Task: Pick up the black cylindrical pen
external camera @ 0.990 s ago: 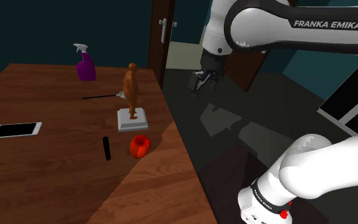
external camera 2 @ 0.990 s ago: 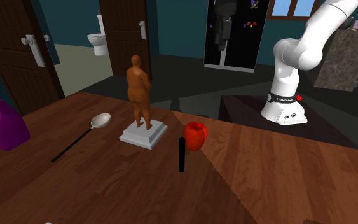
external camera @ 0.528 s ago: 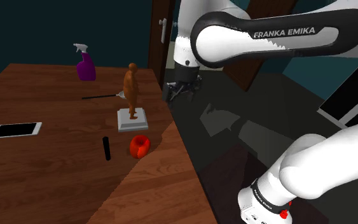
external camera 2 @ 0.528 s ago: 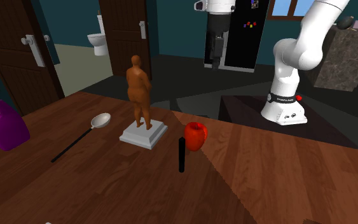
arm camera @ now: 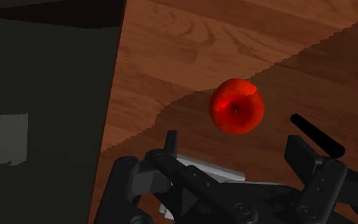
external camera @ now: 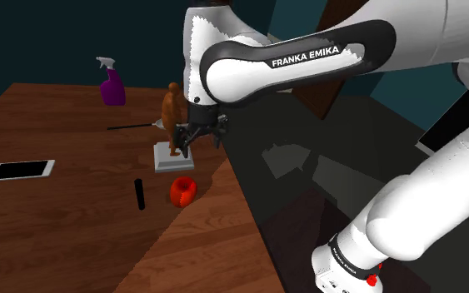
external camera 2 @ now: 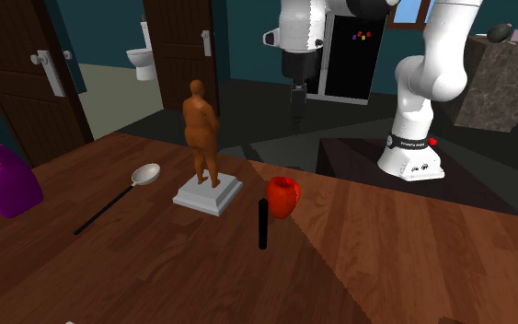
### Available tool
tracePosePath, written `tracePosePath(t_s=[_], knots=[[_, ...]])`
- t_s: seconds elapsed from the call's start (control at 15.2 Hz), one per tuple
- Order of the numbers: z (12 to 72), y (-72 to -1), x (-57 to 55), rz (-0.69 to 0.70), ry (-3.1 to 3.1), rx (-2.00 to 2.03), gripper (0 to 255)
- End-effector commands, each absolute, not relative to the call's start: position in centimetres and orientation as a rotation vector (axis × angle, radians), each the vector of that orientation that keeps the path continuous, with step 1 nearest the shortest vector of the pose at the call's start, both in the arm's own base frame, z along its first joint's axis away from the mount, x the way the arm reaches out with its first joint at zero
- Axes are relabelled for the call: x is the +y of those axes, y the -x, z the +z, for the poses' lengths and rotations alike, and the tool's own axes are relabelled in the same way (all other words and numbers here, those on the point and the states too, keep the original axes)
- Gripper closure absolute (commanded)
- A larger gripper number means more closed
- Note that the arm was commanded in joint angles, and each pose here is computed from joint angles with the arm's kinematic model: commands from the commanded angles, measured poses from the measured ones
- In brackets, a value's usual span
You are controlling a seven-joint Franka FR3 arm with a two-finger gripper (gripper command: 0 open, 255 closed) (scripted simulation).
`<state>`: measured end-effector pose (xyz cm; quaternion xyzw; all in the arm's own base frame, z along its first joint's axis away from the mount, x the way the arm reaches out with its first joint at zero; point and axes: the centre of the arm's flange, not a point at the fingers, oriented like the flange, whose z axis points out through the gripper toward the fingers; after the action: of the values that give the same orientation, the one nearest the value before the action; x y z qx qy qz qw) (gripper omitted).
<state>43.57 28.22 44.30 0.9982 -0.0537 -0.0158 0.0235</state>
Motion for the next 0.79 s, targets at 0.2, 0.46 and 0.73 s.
tracePosePath(t_s=[0.2,0.46,0.73], knots=[[41.4,-46.5,33.2,-0.084,-3.102,-0.243,0],[38.9,-48.9,37.1,-0.111,-3.109,-0.302,0],[36.5,-51.4,40.9,-0.139,-3.115,-0.361,0]])
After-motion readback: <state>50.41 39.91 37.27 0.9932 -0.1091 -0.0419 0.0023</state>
